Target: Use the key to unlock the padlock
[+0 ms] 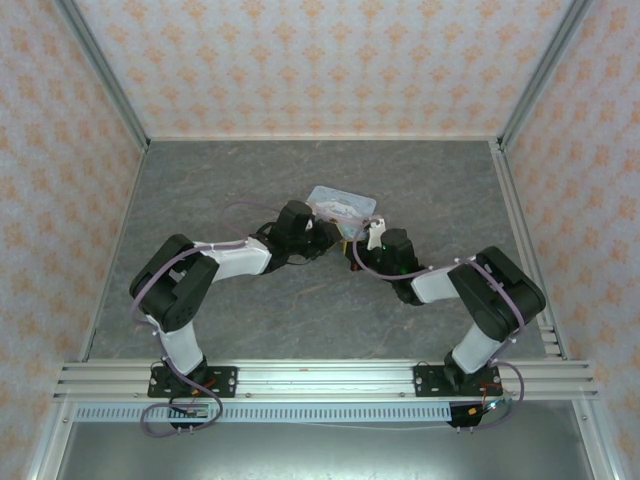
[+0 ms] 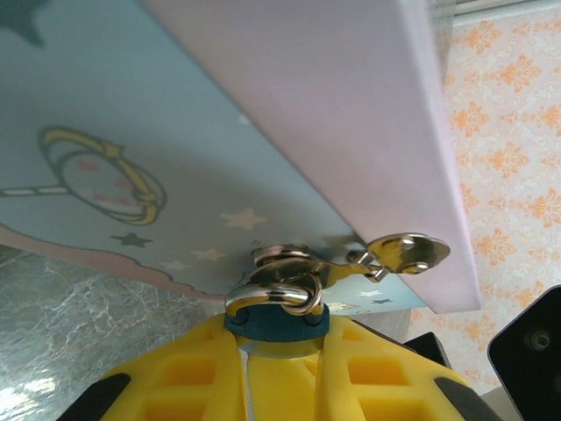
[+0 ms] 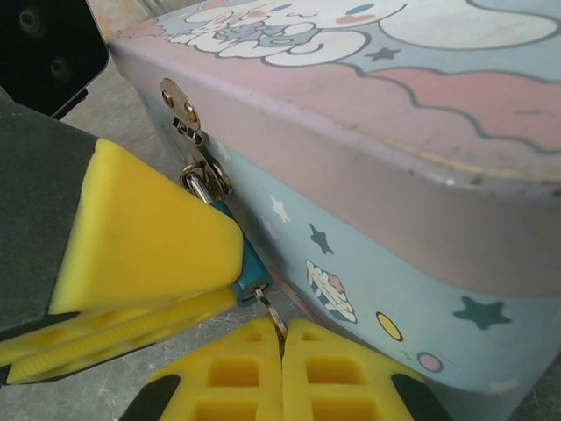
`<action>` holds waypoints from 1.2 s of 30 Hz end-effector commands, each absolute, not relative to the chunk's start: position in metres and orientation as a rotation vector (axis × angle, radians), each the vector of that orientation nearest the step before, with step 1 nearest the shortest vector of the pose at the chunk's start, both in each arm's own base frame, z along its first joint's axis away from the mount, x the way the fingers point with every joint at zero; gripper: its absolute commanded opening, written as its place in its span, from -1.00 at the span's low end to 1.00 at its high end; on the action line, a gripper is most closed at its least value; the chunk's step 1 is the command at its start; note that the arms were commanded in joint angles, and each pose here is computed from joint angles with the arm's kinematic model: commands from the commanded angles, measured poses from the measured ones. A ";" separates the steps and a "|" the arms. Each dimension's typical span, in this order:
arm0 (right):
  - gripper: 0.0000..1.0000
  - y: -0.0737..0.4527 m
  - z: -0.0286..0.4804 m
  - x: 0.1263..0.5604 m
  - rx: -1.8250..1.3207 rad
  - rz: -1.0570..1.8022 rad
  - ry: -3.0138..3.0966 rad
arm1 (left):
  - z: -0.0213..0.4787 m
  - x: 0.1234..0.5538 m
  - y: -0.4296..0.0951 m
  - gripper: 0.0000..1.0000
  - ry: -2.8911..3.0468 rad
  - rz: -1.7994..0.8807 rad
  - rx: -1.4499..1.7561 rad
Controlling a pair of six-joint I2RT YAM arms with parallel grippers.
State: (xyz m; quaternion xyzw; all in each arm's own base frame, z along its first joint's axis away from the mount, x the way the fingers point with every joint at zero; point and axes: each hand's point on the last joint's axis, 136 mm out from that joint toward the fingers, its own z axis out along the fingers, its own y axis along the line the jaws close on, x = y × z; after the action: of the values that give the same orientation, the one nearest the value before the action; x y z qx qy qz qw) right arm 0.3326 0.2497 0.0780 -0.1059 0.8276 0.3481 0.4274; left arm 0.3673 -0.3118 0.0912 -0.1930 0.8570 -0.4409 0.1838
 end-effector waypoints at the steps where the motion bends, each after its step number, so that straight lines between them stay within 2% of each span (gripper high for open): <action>1: -1.00 0.265 0.109 0.346 -0.273 0.955 1.943 | 0.104 0.349 -0.349 -0.60 2.432 -1.418 -0.393; 9: -1.00 0.254 0.067 0.337 -0.190 0.949 2.048 | 0.079 0.350 -0.346 -0.53 2.452 -1.386 -0.426; 14: -1.00 0.246 0.055 0.332 -0.103 0.953 2.083 | 0.072 0.352 -0.335 -0.25 2.447 -1.327 -0.455; 20: -1.00 0.250 0.046 0.326 -0.073 0.987 2.113 | 0.086 0.354 -0.317 0.09 2.406 -1.271 -0.445; 24: -1.00 0.257 0.047 0.326 -0.060 1.034 2.116 | 0.095 0.356 -0.299 0.22 2.368 -1.234 -0.466; 29: -1.00 0.265 0.060 0.328 -0.009 1.108 2.092 | 0.093 0.361 -0.277 0.25 2.311 -1.250 -0.556; 36: -1.00 0.272 0.070 0.330 0.169 1.202 2.121 | 0.092 0.370 -0.276 0.16 2.214 -1.359 -0.611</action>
State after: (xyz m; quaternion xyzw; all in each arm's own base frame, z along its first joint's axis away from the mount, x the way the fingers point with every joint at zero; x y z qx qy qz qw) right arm 0.3248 0.2600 0.0447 0.0404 0.8361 0.4270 0.3420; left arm 0.3587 -0.2721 0.0789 -0.2193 0.8315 -0.4649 0.2107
